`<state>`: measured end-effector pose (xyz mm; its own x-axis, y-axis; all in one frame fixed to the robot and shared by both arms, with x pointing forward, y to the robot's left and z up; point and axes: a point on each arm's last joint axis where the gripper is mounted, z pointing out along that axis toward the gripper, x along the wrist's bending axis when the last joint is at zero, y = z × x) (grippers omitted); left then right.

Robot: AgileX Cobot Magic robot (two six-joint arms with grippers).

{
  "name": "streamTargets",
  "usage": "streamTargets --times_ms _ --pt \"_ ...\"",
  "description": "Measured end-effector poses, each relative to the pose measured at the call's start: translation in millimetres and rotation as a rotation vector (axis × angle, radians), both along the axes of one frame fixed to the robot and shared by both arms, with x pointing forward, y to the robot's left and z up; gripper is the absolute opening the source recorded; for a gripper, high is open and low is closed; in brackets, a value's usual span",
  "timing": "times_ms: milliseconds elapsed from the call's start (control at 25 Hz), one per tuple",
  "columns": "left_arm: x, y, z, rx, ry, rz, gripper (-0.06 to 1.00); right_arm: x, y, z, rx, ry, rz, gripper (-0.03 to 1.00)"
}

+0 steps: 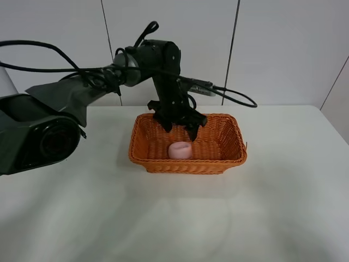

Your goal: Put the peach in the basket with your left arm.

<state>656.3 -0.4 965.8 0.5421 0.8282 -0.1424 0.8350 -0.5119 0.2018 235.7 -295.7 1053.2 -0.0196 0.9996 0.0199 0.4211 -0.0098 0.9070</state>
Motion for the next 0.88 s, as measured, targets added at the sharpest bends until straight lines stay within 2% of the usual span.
streamTargets --times_ms 120,240,320,440,560,720,880 --pt "1.4 7.9 33.0 -0.034 -0.065 0.007 0.78 0.0 0.0 0.0 0.0 0.0 0.0 0.69" --pt "5.9 29.4 69.9 -0.069 -0.133 0.033 0.78 0.0 0.0 0.0 0.0 0.0 0.0 0.69" --pt "12.7 46.3 82.4 -0.079 -0.16 0.061 0.78 0.0 0.0 0.0 0.0 0.0 0.0 0.69" --pt "27.0 74.9 80.5 -0.061 -0.16 0.106 0.78 0.0 0.0 0.0 0.0 0.0 0.0 0.69" --pt "43.5 113.8 68.0 0.0 -0.149 0.151 0.78 0.0 0.0 0.0 0.0 0.0 0.0 0.69" --pt "64.3 185.1 53.7 0.062 -0.119 0.282 0.78 0.0 0.0 0.0 0.0 0.0 0.0 0.69" --pt "74.7 261.5 46.4 0.065 -0.084 0.439 0.78 0.0 0.0 0.0 0.0 0.0 0.0 0.69"
